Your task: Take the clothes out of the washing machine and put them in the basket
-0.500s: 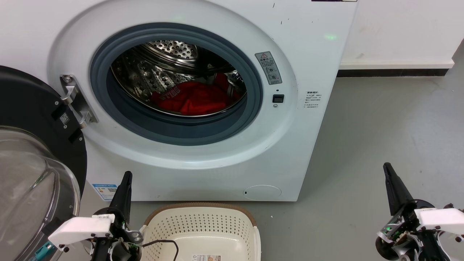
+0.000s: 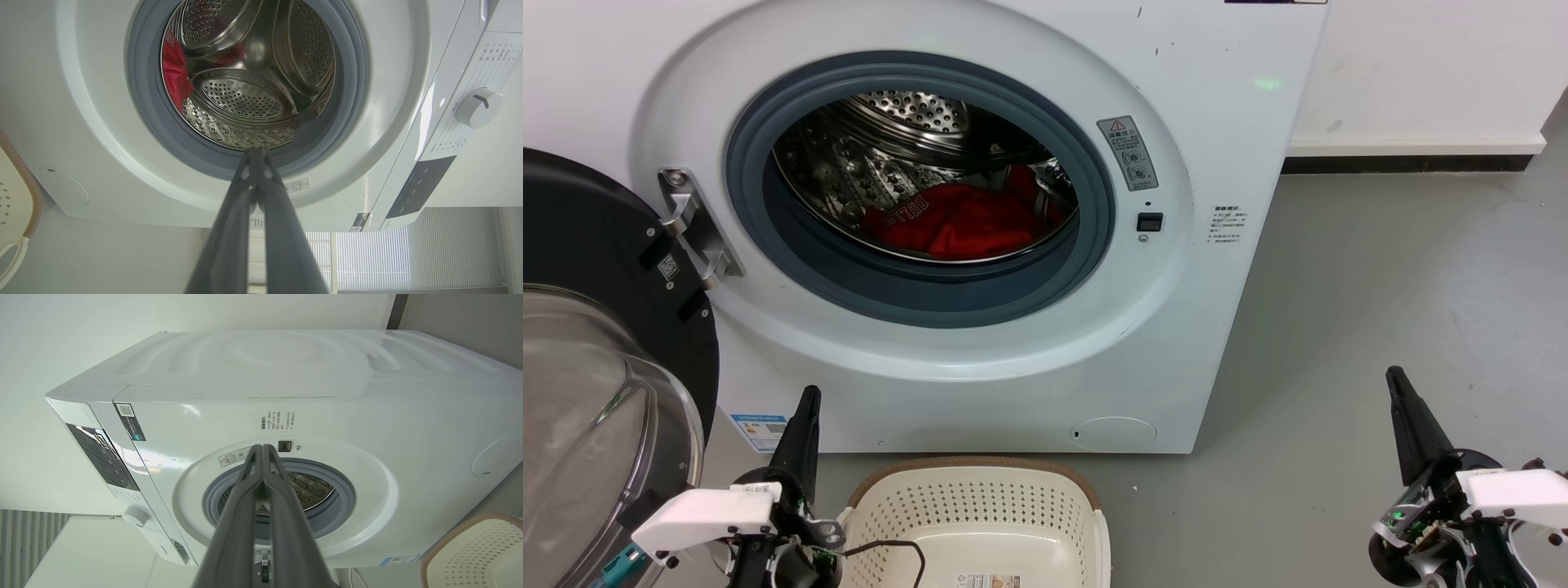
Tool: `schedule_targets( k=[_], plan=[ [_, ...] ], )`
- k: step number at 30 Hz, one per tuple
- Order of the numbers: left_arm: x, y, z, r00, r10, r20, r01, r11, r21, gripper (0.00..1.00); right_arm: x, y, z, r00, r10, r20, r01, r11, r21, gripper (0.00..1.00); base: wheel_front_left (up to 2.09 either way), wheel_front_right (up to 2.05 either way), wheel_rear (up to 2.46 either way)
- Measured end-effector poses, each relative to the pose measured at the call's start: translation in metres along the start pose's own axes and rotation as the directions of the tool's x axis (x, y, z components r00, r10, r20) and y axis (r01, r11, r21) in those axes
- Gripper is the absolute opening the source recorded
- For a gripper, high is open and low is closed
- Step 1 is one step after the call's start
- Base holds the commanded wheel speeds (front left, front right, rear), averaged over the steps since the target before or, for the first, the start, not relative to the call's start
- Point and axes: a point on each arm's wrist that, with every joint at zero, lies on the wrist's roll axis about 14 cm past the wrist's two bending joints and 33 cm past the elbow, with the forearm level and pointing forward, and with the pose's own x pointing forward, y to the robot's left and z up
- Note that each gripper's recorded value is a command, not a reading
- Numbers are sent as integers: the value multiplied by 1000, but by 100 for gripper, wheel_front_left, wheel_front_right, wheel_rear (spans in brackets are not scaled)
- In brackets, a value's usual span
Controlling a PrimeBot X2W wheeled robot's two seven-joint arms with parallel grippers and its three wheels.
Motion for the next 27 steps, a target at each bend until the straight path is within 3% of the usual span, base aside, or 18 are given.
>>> schedule_targets(
  k=[1, 2, 7, 12, 19, 27],
  plan=[
    [0, 0, 0, 1000, 0, 0, 0, 1000, 0, 0, 0, 0, 0, 1000, 0, 0, 0, 1000, 0, 0, 0, 0, 0],
    [0, 0, 0, 1000, 0, 0, 0, 1000, 0, 100, 0, 0, 0, 1000, 0, 0, 0, 1000, 0, 100, 0, 0, 0],
    [-11, 25, -1, 997, 74, 2, -74, 997, -6, 100, -11, -24, 2, 997, -72, 8, 72, 997, 5, 100, 0, 0, 0],
    [-11, 22, 0, 998, 64, 18, -65, 997, 34, 100, -13, -25, 5, 997, -76, 29, 76, 997, -20, 100, 0, 0, 0],
    [-9, 11, 2, 999, 35, 36, -40, 989, 141, 100, -14, -20, 10, 997, -60, 56, 67, 990, -127, 100, 0, 0, 0],
    [-10, 4, 1, 999, 30, 45, -42, 956, 292, 100, -14, -5, 13, 997, -16, 74, 37, 955, -294, 100, 0, 0, 0]
  ],
)
